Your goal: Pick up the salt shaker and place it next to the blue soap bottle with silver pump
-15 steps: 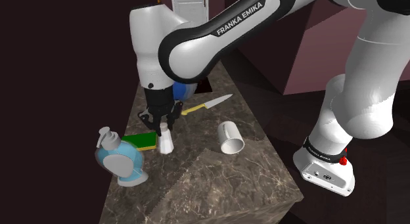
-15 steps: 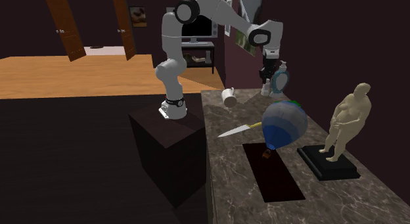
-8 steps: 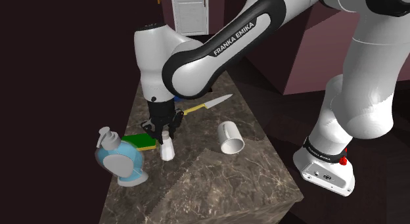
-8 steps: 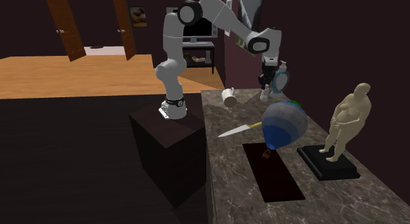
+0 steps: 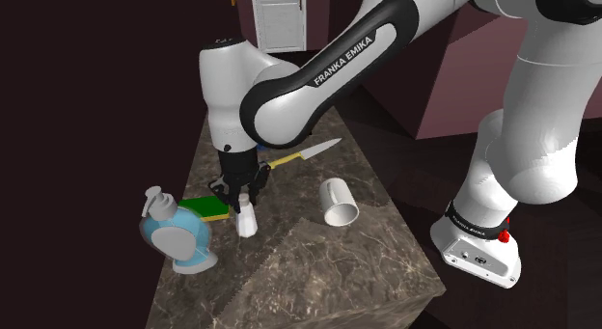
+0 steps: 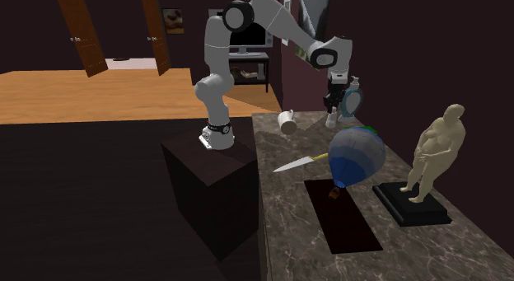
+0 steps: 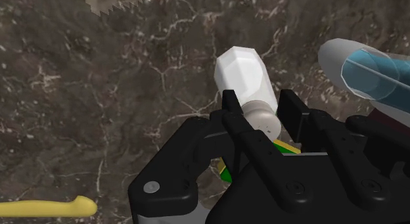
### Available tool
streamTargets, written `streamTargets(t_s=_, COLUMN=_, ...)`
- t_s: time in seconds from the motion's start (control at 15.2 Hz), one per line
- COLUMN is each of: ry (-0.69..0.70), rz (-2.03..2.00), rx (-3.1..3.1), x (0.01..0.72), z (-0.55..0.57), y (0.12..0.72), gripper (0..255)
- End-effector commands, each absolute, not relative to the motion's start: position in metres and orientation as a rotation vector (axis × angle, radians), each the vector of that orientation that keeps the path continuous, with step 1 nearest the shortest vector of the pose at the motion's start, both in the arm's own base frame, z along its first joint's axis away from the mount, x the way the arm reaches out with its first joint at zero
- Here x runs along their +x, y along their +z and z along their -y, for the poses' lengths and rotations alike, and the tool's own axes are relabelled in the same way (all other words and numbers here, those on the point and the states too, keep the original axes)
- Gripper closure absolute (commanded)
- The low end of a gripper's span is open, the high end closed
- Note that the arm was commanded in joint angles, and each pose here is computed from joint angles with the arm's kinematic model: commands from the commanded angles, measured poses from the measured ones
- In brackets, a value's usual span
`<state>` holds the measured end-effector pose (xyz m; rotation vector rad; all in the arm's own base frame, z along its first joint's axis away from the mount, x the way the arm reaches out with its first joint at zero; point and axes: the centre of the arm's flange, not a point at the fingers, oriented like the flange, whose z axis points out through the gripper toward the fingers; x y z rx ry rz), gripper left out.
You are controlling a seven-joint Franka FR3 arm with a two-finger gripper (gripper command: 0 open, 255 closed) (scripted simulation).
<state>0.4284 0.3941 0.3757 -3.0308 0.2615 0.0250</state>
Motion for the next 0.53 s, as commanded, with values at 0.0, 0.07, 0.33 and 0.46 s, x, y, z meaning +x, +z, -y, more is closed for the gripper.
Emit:
streamTargets(t_s=0.0, ry=0.025, rz=-0.261, rx=-3.031, x=0.428, z=-0.394, y=0.376, gripper=0)
streamTargets(t_s=0.07, ry=0.025, rz=-0.261, rx=-3.031, x=0.428, z=-0.394, y=0.376, gripper=0)
streamTargets(t_s=0.33, ry=0.025, rz=-0.261, rx=-3.031, x=0.428, z=-0.394, y=0.376, gripper=0)
streamTargets(t_s=0.46, ry=0.025, rz=-0.261, rx=-3.031, x=0.429, z=-0.392, y=0.402, gripper=0)
